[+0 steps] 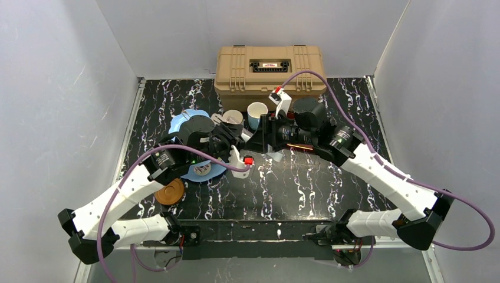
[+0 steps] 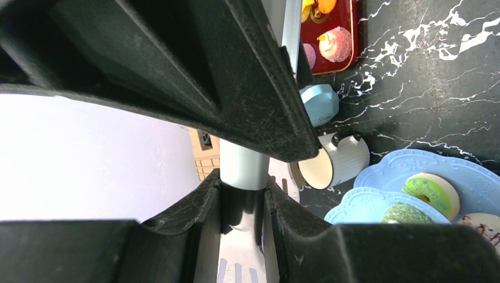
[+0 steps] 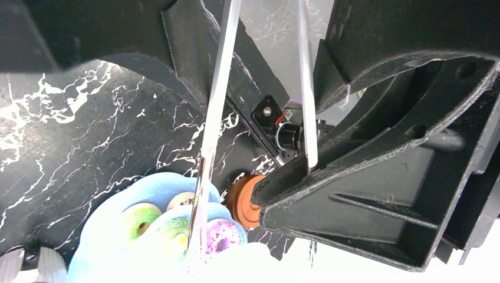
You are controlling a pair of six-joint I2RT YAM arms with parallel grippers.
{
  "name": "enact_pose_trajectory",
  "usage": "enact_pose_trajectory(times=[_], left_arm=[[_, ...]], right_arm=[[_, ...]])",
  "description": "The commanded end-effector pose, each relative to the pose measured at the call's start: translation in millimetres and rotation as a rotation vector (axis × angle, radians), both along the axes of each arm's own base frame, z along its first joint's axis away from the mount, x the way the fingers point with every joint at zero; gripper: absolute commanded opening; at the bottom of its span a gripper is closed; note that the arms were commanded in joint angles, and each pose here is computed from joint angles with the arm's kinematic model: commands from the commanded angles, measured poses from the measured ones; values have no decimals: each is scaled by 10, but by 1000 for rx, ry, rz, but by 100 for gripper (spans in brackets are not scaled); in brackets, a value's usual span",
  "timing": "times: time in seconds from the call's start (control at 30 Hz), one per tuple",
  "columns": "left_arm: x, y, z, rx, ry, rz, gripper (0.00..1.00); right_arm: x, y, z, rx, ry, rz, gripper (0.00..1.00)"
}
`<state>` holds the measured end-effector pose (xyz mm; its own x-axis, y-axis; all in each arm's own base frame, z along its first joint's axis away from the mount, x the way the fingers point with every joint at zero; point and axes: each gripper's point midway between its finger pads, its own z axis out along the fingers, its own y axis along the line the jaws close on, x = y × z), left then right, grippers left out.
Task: Serve the afternoon tea
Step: Adjust the clamp.
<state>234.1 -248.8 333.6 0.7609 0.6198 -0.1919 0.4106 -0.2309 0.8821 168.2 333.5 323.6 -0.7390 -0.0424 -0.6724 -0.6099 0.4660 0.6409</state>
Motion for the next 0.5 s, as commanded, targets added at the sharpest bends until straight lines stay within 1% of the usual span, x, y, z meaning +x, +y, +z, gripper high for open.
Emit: enact_pose_trajectory(times=[0.0,0.03,0.13,0.33,0.47], left_arm=[[153,127,305,-89,-44,121,0],[149,134,304,-91,-44,122,0],[152,145,336,-104,-48,132,0],[185,176,408,-129,-82,153,0],[204,162,424,-136,-94,155,0]], right_arm=[[-44,-37,232,71,-37,-13,73],[-46,-33,247,80,-38,-13,76],[-50,-24,256,88,-33,-12,77],[-64,-51,145,70,12,-26,77],[-60,-63,95,70,47,-30,74]])
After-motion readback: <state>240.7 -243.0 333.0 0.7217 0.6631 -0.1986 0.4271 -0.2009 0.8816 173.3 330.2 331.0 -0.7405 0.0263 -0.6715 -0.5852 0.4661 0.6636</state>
